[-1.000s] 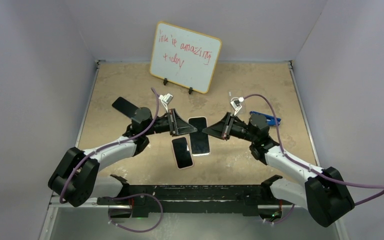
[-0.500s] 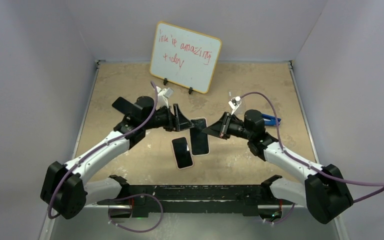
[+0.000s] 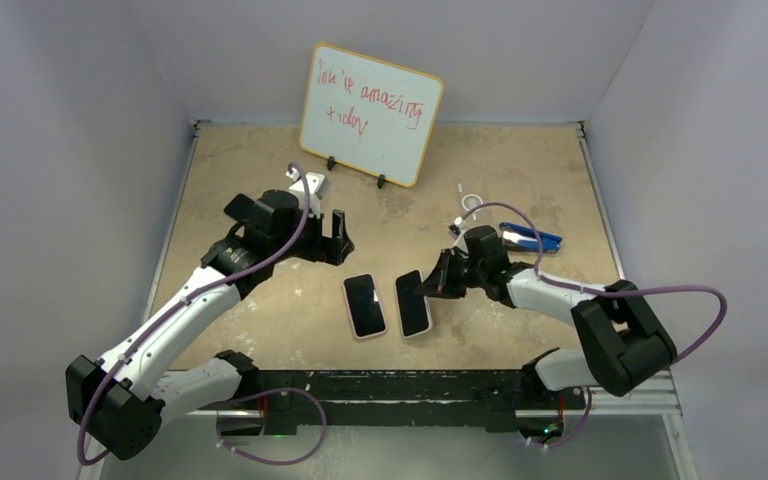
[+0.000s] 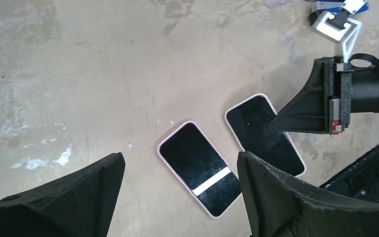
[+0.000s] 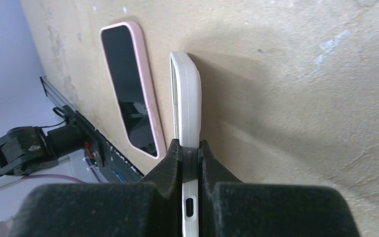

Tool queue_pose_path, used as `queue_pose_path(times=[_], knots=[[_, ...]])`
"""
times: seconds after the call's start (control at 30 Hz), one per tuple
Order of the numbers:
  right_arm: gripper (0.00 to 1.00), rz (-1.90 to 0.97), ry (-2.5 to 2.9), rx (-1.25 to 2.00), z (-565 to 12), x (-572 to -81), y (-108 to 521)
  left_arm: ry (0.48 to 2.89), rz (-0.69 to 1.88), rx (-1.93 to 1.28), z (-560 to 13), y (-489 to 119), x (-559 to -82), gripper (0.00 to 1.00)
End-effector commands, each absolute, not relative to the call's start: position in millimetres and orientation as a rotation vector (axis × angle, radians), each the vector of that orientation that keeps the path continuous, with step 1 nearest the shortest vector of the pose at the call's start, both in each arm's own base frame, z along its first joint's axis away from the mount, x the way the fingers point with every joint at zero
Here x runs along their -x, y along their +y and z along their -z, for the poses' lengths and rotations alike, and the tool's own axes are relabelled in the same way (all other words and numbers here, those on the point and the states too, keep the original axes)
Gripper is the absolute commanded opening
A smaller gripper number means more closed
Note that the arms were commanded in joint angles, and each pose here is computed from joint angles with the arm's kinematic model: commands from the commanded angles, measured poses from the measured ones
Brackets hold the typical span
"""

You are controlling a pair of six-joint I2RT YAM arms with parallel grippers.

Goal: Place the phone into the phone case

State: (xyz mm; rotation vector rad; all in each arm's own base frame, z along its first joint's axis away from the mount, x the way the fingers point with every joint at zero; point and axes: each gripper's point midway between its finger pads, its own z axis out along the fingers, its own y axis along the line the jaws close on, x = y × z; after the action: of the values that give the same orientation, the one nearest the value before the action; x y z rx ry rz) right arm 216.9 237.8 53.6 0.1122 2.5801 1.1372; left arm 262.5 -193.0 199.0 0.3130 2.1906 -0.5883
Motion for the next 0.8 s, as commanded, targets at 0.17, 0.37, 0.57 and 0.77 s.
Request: queue_pose_path(times=[0.17,0.37,0.57,0.77], knots=[[0.32,-0.978,2.584,-0.164,-45,-232,225,2.188,0.367,-0.274,-197,-159,-269,0.88],[0.51,-0.782,2.559,-0.195,-58,-253,207,2.149,0.320,-0.245,-205,-148,-269,0.88],[0.55,-0.541,2.474,-0.164,-82,-296,186,2.097,0.284,-0.200,-218,-135,-267,0.88],[0.56,-0.194,2.416,-0.105,-95,-344,151,2.063,0.271,-0.170,-225,-129,-267,0.87]])
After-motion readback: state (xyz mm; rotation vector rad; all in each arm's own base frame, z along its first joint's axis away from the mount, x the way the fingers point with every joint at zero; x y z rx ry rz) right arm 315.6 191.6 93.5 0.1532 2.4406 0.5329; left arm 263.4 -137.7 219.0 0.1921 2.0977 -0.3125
